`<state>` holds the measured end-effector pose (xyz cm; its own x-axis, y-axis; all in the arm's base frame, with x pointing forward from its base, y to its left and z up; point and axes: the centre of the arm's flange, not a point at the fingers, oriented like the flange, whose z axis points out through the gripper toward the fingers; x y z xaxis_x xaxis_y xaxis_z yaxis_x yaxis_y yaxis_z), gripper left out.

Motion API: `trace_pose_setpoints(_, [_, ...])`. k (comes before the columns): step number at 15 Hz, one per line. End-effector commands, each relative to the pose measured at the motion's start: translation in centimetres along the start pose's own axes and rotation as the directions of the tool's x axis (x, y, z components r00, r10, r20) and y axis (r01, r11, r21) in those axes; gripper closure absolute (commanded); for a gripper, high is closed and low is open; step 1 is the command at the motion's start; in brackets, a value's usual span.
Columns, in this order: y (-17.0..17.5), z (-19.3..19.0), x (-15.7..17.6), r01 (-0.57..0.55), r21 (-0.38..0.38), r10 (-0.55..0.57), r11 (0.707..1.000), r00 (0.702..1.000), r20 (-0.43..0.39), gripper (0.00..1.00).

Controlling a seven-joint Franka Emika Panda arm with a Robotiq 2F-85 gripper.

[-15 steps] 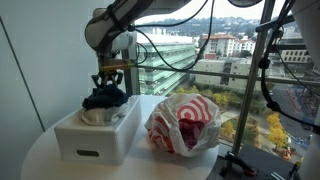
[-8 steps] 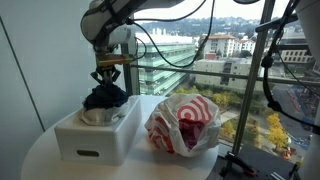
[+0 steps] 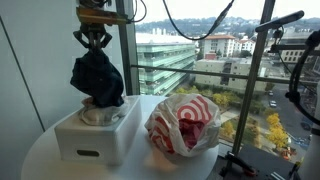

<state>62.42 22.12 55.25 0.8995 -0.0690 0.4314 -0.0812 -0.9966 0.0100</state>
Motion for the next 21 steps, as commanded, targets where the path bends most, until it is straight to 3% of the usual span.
trace_pose_setpoints(1, [1.1, -8.3, -4.7, -0.128, -0.043, 0.12, 0.991, 0.982, -0.148, 0.97])
trace_pose_setpoints(5, [2.7, -15.1, -9.6, -0.296, -0.036, 0.275, 0.954, 0.921, -0.275, 0.97])
trace_pose_setpoints(9, [4.7, -19.9, -15.6, -0.47, 0.007, 0.443, 0.883, 0.826, -0.349, 0.97])
trace_pose_setpoints(13, [7.3, -23.0, -22.6, -0.637, 0.042, 0.599, 0.77, 0.698, -0.391, 0.97])
trace_pose_setpoints(18, [13.3, -24.1, -30.8, -0.815, 0.084, 0.772, 0.573, 0.503, -0.387, 0.97])
trace_pose_setpoints(21, [18.5, -22.4, -34.4, -0.854, 0.044, 0.808, 0.519, 0.472, -0.353, 0.97])
